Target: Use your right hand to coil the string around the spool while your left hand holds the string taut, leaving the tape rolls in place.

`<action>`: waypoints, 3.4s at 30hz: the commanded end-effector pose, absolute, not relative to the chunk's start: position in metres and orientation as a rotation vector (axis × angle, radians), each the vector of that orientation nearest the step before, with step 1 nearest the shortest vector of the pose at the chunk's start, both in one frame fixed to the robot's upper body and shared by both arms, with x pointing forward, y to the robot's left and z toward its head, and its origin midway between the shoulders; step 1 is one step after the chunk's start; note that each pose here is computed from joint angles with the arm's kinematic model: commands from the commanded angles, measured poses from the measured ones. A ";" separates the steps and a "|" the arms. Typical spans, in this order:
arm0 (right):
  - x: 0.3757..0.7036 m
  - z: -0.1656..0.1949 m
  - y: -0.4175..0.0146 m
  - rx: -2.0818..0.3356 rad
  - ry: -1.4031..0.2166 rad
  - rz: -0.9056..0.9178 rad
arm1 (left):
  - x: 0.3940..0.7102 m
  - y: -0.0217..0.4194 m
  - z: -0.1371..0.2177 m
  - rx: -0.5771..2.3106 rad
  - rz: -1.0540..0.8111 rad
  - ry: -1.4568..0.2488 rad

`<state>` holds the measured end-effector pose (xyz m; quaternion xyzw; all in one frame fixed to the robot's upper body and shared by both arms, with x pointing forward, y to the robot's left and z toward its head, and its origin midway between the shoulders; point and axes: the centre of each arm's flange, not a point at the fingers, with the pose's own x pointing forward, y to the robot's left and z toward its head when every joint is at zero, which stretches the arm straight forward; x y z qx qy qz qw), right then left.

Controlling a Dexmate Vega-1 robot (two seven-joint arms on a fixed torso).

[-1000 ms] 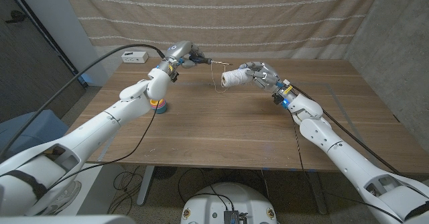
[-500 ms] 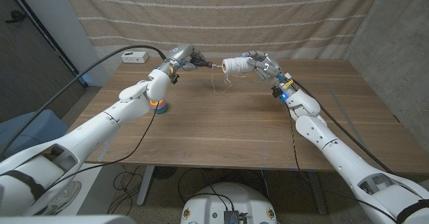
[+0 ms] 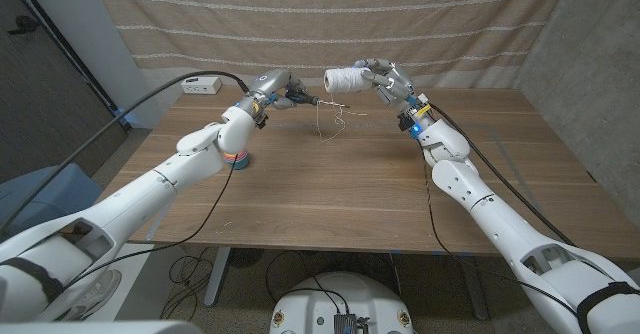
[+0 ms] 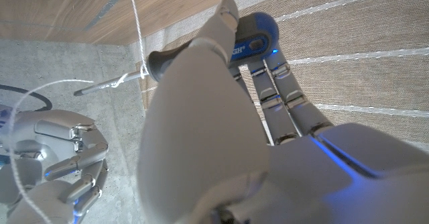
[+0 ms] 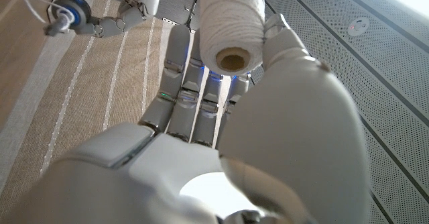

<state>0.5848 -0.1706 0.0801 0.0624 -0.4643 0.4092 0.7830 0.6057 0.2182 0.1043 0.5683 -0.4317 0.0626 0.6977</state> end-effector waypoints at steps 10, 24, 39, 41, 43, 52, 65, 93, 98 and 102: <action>0.602 0.094 -0.171 0.100 -1.045 0.517 | 0.599 0.230 0.104 1.206 0.096 -0.972; 0.606 0.084 -0.184 0.103 -1.041 0.455 | 0.600 0.231 0.103 1.209 0.098 -0.953; 0.608 0.075 -0.199 -0.003 -1.015 0.344 | 0.599 0.227 0.100 1.263 0.111 -0.921; 0.608 0.073 -0.200 -0.029 -1.010 0.329 | 0.600 0.225 0.100 1.292 0.115 -0.909; 0.606 0.072 -0.201 -0.058 -1.008 0.313 | 0.601 0.223 0.099 1.312 0.115 -0.894; 0.597 0.072 -0.198 -0.248 -0.985 0.267 | 0.609 0.218 0.096 1.384 0.105 -0.809; 0.589 0.072 -0.187 -0.508 -0.913 0.253 | 0.617 0.219 0.085 1.425 0.084 -0.704; 0.593 0.050 -0.179 -0.973 -0.741 0.089 | 0.634 0.212 0.073 1.588 -0.021 -0.477; 0.597 0.047 -0.179 -1.032 -0.707 0.064 | 0.637 0.210 0.073 1.609 -0.035 -0.447; 0.601 0.045 -0.179 -1.079 -0.665 0.061 | 0.641 0.207 0.071 1.643 -0.056 -0.414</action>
